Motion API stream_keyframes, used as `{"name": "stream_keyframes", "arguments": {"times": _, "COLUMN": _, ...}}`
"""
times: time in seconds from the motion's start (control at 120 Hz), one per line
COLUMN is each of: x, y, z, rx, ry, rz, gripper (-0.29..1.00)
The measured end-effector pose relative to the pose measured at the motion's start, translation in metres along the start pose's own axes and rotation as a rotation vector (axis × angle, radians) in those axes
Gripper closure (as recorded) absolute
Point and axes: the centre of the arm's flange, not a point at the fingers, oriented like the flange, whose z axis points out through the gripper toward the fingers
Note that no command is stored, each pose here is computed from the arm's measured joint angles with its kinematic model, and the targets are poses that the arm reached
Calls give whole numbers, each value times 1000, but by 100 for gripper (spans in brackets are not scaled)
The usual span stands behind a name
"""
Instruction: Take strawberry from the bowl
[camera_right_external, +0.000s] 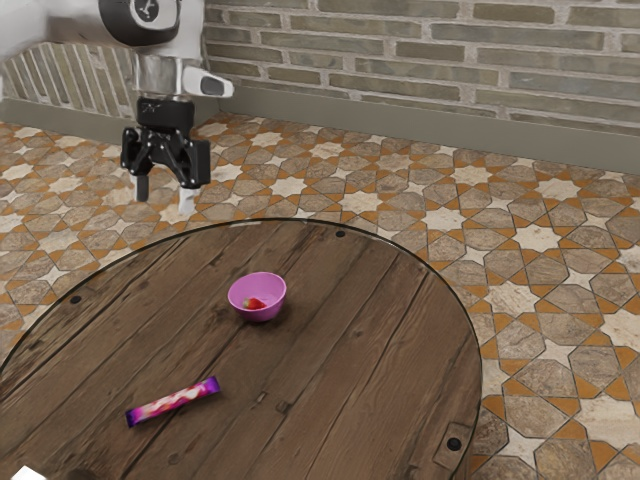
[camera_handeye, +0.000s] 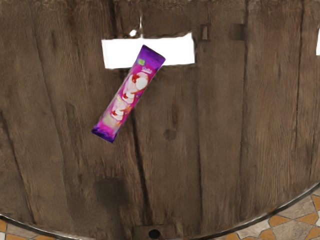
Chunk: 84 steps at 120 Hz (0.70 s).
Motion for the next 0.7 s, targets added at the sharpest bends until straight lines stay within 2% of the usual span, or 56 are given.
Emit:
{"name": "stream_keyframes", "arguments": {"times": 0.067, "x": 1, "y": -7, "z": 2, "rx": -3, "ry": 98, "rz": -6, "gripper": 0}}
{"name": "stream_keyframes", "arguments": {"times": 0.183, "x": 107, "y": 5, "z": 27, "rx": 21, "ry": 161, "rz": 66, "gripper": 0}}
{"name": "stream_keyframes", "arguments": {"times": 0.233, "x": 135, "y": 8, "z": 39, "rx": 37, "ry": 175, "rz": 115, "gripper": 2}}
{"name": "stream_keyframes", "arguments": {"times": 0.3, "x": 162, "y": 6, "z": 57, "rx": 50, "ry": 183, "rz": 190, "gripper": 5}}
{"name": "stream_keyframes", "arguments": {"times": 0.4, "x": 190, "y": -13, "z": 96, "rx": 38, "ry": 157, "rz": 263, "gripper": 17}}
{"name": "stream_keyframes", "arguments": {"times": 0.7, "x": 244, "y": -51, "z": 178, "rx": -42, "ry": 128, "rz": 457, "gripper": 40}}
